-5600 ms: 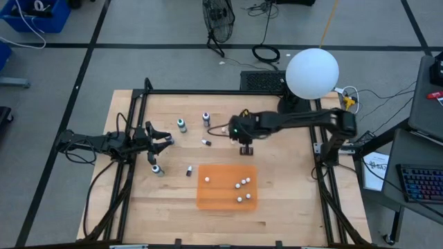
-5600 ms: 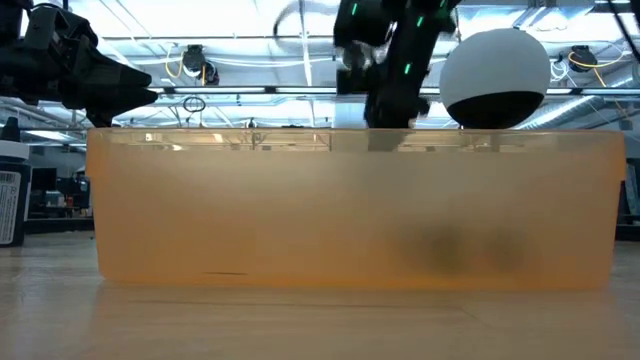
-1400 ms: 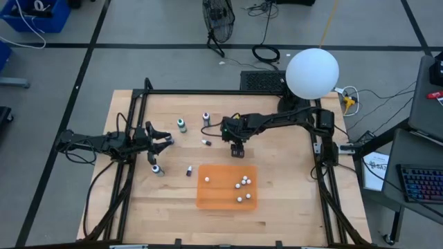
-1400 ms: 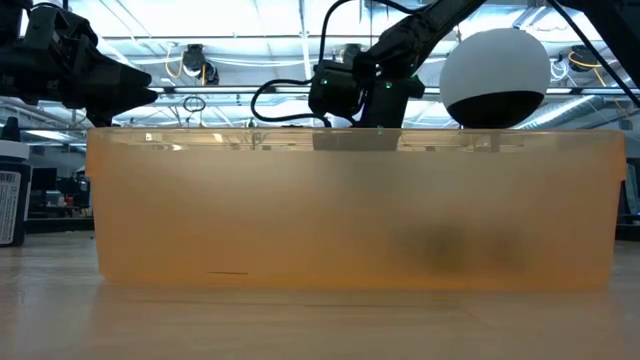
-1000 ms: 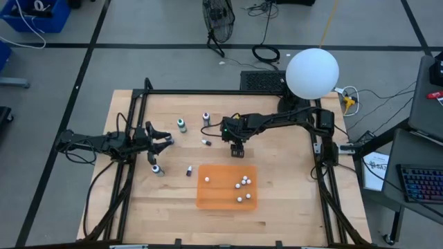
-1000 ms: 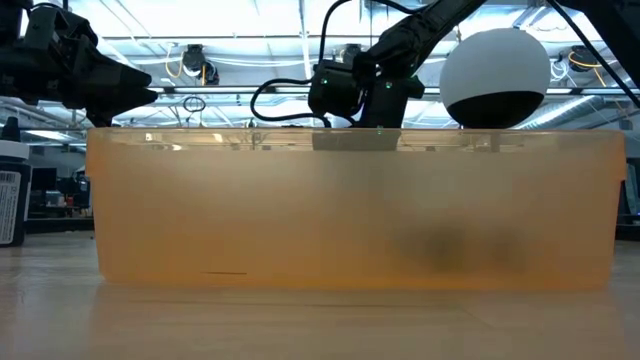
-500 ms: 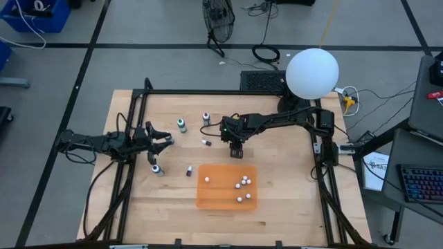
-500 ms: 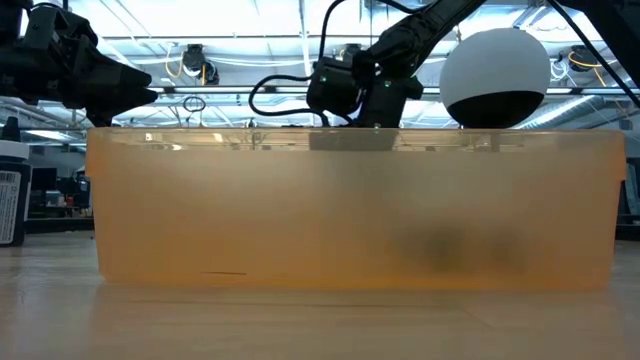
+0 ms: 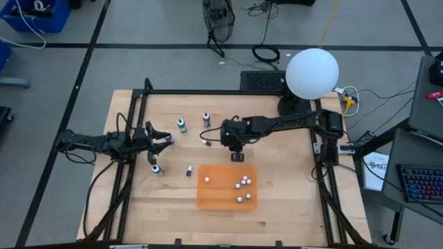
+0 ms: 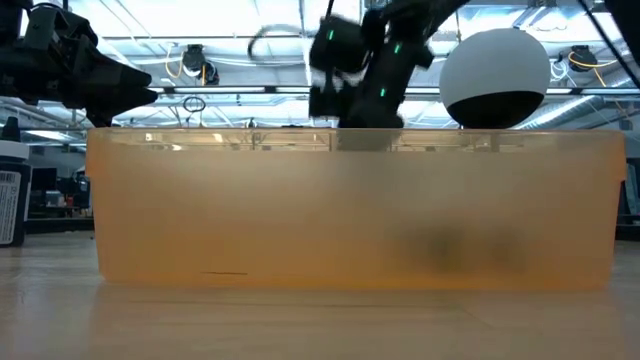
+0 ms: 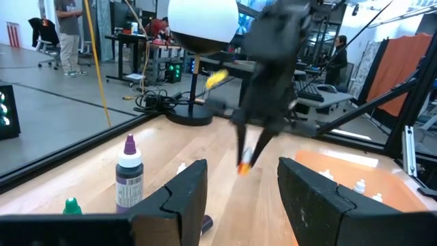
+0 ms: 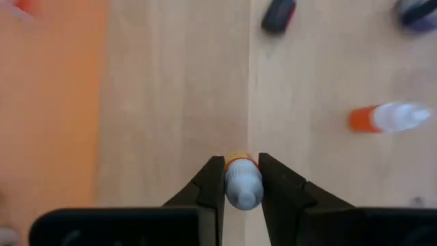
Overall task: Pick & Place food coloring
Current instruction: Put the small orange food coloring bottle into the orange bin
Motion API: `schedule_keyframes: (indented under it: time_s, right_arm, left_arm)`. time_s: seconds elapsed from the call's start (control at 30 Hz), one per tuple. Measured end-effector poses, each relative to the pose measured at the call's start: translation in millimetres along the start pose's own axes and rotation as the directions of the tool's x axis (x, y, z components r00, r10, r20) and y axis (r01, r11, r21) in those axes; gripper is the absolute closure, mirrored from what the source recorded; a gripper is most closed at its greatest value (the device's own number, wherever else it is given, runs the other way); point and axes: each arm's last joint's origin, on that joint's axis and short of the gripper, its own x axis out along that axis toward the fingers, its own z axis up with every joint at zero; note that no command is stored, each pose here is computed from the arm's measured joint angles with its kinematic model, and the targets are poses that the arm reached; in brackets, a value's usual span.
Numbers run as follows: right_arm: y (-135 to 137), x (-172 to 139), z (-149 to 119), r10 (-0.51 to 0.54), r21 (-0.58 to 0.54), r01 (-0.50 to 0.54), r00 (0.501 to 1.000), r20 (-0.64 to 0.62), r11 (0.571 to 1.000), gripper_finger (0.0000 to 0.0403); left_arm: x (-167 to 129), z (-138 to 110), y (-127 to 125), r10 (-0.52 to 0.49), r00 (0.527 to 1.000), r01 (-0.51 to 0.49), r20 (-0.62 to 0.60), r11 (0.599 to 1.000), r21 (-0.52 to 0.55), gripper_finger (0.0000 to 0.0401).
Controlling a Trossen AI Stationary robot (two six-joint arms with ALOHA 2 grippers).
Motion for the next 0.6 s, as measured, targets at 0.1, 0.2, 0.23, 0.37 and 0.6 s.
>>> schedule_keyframes:
  time_s: [0.1,0.2,0.23,0.37,0.6]
  right_arm:
    - [20,-31,7,-0.012,-0.024,0.014,0.997,0.072,1.0,0.0349]
    - [48,-59,10,0.019,-0.049,-0.013,0.99,0.137,0.999,0.0349]
    - [58,-64,9,0.035,-0.058,-0.027,0.989,0.145,0.998,0.0349]
    - [100,-74,7,0.1,-0.112,-0.083,0.982,0.16,0.99,0.0349]
    - [141,-38,-1,0.071,-0.192,-0.057,0.995,0.066,0.98,0.0349]
  left_arm:
    - [0,0,0,0.0,1.0,0.0,0.0,1.0,0.0,0.0219]
    - [0,0,0,0.0,1.0,0.0,0.0,1.0,0.0,0.0219]
    - [0,0,0,0.0,1.0,0.0,0.0,1.0,0.0,0.0219]
    - [0,0,0,0.0,1.0,0.0,0.0,1.0,0.0,0.0219]
    - [0,0,0,0.0,1.0,0.0,0.0,1.0,0.0,0.0219]
